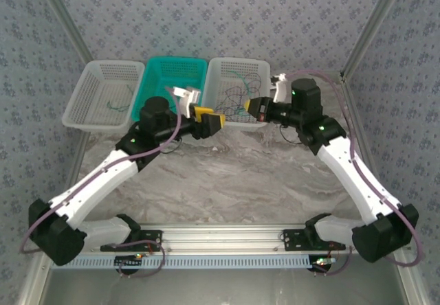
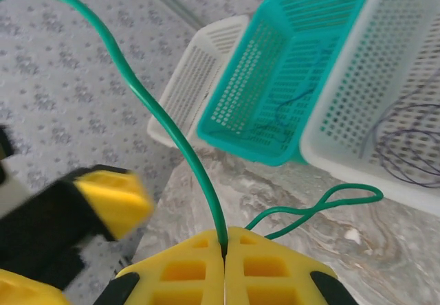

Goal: Untangle the cables

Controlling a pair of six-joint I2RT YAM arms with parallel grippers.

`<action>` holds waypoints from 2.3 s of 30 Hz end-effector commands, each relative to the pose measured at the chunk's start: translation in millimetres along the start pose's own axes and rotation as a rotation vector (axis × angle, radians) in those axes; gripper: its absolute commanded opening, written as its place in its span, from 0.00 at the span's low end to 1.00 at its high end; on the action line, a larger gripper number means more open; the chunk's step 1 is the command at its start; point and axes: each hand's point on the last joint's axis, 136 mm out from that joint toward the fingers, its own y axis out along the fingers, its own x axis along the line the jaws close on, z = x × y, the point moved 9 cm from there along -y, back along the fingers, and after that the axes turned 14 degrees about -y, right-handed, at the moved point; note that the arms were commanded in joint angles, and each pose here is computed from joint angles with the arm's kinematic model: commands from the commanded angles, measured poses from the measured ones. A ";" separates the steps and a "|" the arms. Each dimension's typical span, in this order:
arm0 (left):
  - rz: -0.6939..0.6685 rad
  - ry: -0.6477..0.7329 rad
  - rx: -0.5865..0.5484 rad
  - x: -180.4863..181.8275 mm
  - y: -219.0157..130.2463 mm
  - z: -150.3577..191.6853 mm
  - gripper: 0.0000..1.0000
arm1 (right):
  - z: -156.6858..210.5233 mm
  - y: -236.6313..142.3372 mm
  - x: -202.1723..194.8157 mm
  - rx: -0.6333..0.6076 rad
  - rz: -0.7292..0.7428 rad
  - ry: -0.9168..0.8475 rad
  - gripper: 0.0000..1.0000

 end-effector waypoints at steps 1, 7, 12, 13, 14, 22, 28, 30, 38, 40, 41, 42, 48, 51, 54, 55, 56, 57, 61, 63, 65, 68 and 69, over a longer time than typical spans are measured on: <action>0.102 0.047 -0.004 -26.3 -5.4 -17.2 0.74 | -0.4 15.7 13.6 0.083 -0.089 -0.135 0.00; -0.103 -0.231 -0.160 8.5 -9.0 -42.3 0.97 | 7.9 58.7 19.6 0.197 -0.208 -0.175 0.00; -0.009 -0.498 -0.247 58.9 -3.7 -51.5 0.85 | 7.9 85.1 23.3 0.251 -0.313 -0.183 0.00; -0.007 -0.497 -0.247 60.8 -2.6 -51.4 0.78 | 6.6 88.0 22.0 0.252 -0.305 -0.180 0.00; -0.012 -0.486 -0.242 61.5 -1.3 -51.4 0.69 | 5.5 90.4 20.1 0.252 -0.295 -0.174 0.00; -0.013 -0.456 -0.253 63.0 3.9 -57.4 0.00 | 12.2 92.8 17.0 0.283 -0.322 -0.162 0.00; -0.033 -0.482 -0.260 67.0 2.8 -55.6 0.00 | 21.3 73.8 2.6 0.248 -0.252 -0.108 0.31; -0.035 -0.485 -0.261 66.4 1.5 -55.0 0.00 | 22.6 64.6 0.7 0.228 -0.258 -0.097 0.37; -0.072 -0.480 -0.277 66.2 -4.4 -52.5 0.00 | 43.4 59.7 -1.5 0.085 -0.268 -0.022 0.46; -0.079 -0.480 -0.279 66.3 -4.9 -52.4 0.00 | 49.2 62.0 -0.3 -0.002 -0.256 -0.017 0.56; -0.081 -0.483 -0.280 66.6 -5.2 -52.6 0.00 | 52.4 64.1 1.5 -0.021 -0.260 -0.028 0.57; -0.082 -0.485 -0.279 66.9 -5.0 -52.2 0.00 | 54.3 66.6 4.4 -0.041 -0.265 -0.048 0.58; -0.072 -0.486 -0.278 63.1 -6.1 -55.0 0.00 | 61.2 86.0 10.4 -0.105 -0.266 -0.112 0.52; -0.070 -0.482 -0.283 60.2 -7.3 -57.5 0.00 | 59.8 92.7 5.9 -0.149 -0.245 -0.115 0.39; -0.082 -0.489 -0.298 59.6 -11.6 -57.4 0.00 | 62.1 97.4 -1.6 -0.130 -0.201 -0.107 0.03; -0.093 -0.490 -0.310 59.4 -15.0 -58.1 0.00 | 64.7 97.9 -6.3 -0.117 -0.179 -0.096 0.00; -0.109 -0.494 -0.319 60.3 -18.6 -58.3 0.00 | 66.5 96.4 -10.4 -0.114 -0.161 -0.088 0.00; -0.124 -0.496 -0.332 61.5 -23.9 -60.0 0.00 | 68.4 94.4 -15.1 -0.110 -0.141 -0.078 0.00; -0.242 -0.527 -0.416 78.0 -60.2 -69.1 0.00 | 77.4 77.0 -38.4 -0.084 -0.042 -0.025 0.00; -0.290 -0.529 -0.473 86.1 -83.8 -74.2 0.00 | 83.1 64.8 -53.9 -0.046 0.036 0.015 0.00; -0.352 -0.528 -0.528 94.3 -109.8 -78.0 0.00 | 87.9 48.1 -72.8 -0.010 0.135 0.037 0.00; -0.421 -0.525 -0.594 102.3 -142.9 -81.2 0.00 | 96.7 21.0 -99.6 -0.005 0.238 0.115 0.00; -0.431 -0.532 -0.608 105.0 -150.3 -81.9 0.00 | 98.7 13.1 -105.8 -0.019 0.256 0.135 0.00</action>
